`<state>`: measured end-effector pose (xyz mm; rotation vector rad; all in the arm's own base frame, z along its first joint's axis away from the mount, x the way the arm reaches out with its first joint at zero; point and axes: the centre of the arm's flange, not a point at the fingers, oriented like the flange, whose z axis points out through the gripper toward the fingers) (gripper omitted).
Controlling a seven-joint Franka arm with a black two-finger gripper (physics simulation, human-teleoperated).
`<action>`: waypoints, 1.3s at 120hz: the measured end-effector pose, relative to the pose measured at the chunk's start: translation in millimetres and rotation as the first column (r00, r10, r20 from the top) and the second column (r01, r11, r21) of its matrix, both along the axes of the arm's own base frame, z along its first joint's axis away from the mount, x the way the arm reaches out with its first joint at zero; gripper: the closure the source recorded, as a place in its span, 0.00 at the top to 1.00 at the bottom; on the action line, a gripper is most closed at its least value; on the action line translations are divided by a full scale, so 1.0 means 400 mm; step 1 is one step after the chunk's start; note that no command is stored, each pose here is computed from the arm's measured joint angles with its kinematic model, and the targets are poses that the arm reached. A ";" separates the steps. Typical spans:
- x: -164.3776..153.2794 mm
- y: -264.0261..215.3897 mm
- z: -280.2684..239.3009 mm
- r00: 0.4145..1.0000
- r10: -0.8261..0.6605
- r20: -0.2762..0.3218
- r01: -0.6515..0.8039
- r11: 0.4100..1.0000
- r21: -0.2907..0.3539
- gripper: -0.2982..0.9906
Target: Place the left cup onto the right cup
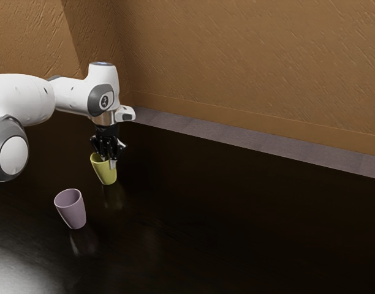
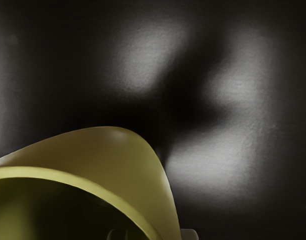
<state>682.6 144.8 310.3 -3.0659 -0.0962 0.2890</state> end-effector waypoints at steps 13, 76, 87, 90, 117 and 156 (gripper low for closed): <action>0.000 0.000 0.000 1.000 -0.001 0.000 0.001 1.000 0.001 0.23; 0.001 0.004 0.012 1.000 -0.001 0.008 0.001 1.000 0.008 0.16; 0.002 -0.005 0.034 1.000 -0.005 0.019 0.005 1.000 0.010 0.16; 0.001 -0.009 0.043 1.000 -0.007 0.023 0.007 1.000 0.011 0.16; -0.054 -0.054 0.135 0.999 -0.020 0.038 0.020 1.000 0.007 0.16; -0.153 -0.120 0.233 0.998 -0.039 0.054 0.038 0.999 0.008 0.16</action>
